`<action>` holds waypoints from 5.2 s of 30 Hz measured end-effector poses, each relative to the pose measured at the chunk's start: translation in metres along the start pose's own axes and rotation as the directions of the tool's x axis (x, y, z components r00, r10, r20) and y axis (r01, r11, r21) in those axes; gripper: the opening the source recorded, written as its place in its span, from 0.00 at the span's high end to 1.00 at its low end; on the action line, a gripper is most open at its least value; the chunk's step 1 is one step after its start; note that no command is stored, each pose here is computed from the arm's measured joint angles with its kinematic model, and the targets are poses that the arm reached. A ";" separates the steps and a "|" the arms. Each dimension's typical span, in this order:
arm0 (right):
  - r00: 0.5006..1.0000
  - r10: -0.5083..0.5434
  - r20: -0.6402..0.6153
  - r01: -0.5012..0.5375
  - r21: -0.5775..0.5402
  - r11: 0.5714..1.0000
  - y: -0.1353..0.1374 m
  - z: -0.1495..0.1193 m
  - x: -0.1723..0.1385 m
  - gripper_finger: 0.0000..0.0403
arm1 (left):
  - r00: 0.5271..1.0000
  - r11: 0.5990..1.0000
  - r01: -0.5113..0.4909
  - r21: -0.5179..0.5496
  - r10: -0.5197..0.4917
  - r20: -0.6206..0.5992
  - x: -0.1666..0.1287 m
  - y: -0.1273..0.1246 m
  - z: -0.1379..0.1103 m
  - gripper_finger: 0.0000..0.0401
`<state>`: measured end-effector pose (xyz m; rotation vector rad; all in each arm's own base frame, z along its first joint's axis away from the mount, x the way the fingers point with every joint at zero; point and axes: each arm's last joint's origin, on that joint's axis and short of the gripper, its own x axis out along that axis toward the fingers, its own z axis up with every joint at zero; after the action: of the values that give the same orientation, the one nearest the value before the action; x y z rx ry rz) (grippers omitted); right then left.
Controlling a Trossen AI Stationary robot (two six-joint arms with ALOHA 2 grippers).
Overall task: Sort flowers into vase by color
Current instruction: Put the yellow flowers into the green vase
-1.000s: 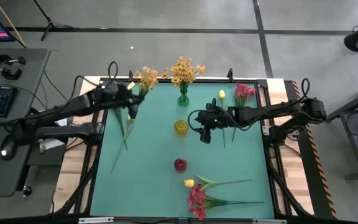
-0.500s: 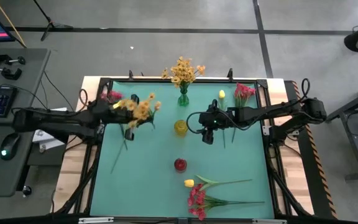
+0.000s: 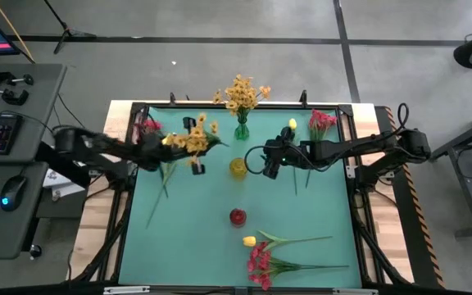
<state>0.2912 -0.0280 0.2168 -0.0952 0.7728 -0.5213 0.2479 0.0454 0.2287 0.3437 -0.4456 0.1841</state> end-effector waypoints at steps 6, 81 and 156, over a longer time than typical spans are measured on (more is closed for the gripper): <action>0.997 -0.051 0.055 0.051 -0.003 0.999 -0.001 0.006 0.000 0.43 | 1.000 1.000 -0.002 0.023 0.003 -0.022 0.035 0.016 -0.039 0.99; 0.997 0.014 0.078 -0.015 0.013 1.000 0.001 0.008 0.000 0.43 | 0.885 0.950 -0.299 0.087 0.310 -0.347 0.060 0.022 -0.095 0.99; 0.897 0.104 0.429 -0.324 0.479 0.816 -0.121 -0.025 0.142 1.00 | 0.829 0.944 -0.328 0.029 0.302 -0.471 0.050 0.035 -0.113 0.99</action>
<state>0.3086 -0.1991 0.1402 0.4102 0.2189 -0.4637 0.3281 0.1237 0.1657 0.1589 -0.0187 0.5671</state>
